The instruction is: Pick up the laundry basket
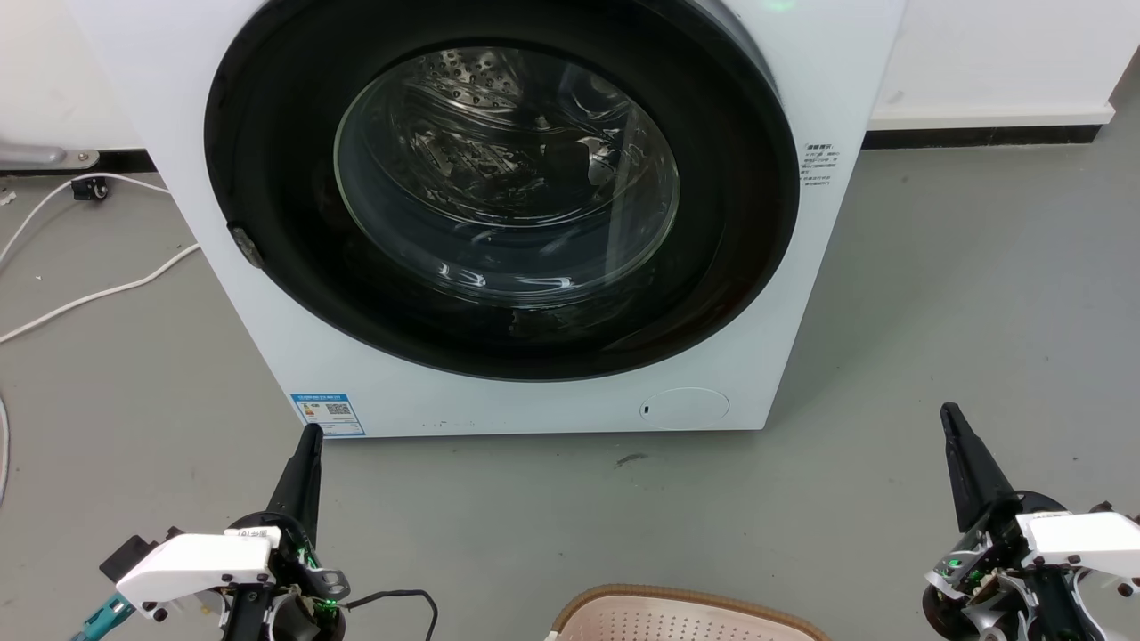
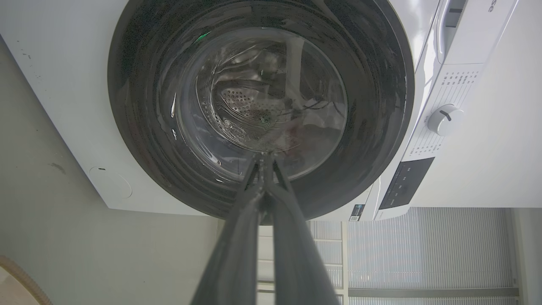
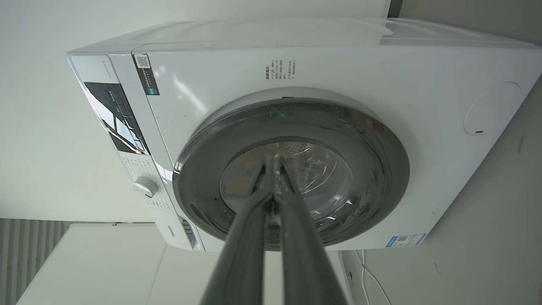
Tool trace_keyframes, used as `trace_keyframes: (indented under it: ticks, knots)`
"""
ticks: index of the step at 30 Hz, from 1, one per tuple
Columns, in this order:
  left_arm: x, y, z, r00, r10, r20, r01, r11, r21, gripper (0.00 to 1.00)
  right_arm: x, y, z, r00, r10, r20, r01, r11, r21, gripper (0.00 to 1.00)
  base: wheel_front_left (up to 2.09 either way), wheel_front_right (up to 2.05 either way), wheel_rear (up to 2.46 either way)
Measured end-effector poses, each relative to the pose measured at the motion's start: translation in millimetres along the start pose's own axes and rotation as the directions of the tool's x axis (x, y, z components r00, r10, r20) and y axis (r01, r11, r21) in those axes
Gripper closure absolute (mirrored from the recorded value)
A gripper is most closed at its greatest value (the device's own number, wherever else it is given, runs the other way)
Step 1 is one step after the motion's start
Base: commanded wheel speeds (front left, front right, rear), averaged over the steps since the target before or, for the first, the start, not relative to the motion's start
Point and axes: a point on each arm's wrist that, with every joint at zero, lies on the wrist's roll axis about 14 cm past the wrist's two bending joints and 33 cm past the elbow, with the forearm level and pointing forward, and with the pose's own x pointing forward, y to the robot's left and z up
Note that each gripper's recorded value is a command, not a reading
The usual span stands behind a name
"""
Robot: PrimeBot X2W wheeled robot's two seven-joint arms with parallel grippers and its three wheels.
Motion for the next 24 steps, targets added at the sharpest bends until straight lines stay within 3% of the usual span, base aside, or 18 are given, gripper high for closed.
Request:
trace_keyframes:
  ticks: [21,22,24]
  knots:
    - [0.0,0.1,0.0,1.000,0.000,0.001,0.000,1.000,0.001,1.00,0.0,0.0,0.1,1.000,0.000,-0.001,0.000,1.000,-0.001,1.00,0.00,0.00,0.00]
    - [-0.1,0.4,0.0,1.000,0.001,0.001,-0.001,1.000,0.001,0.00,-0.1,-0.4,0.0,1.000,-0.001,0.000,0.001,1.000,0.000,0.00,0.00,0.00,0.00]
    - [-3.5,9.4,-0.8,1.000,0.028,0.002,-0.028,1.000,-0.003,0.00,-3.7,-9.4,-0.1,1.000,-0.028,0.001,0.028,1.000,0.003,0.00,0.00,0.00,0.00]
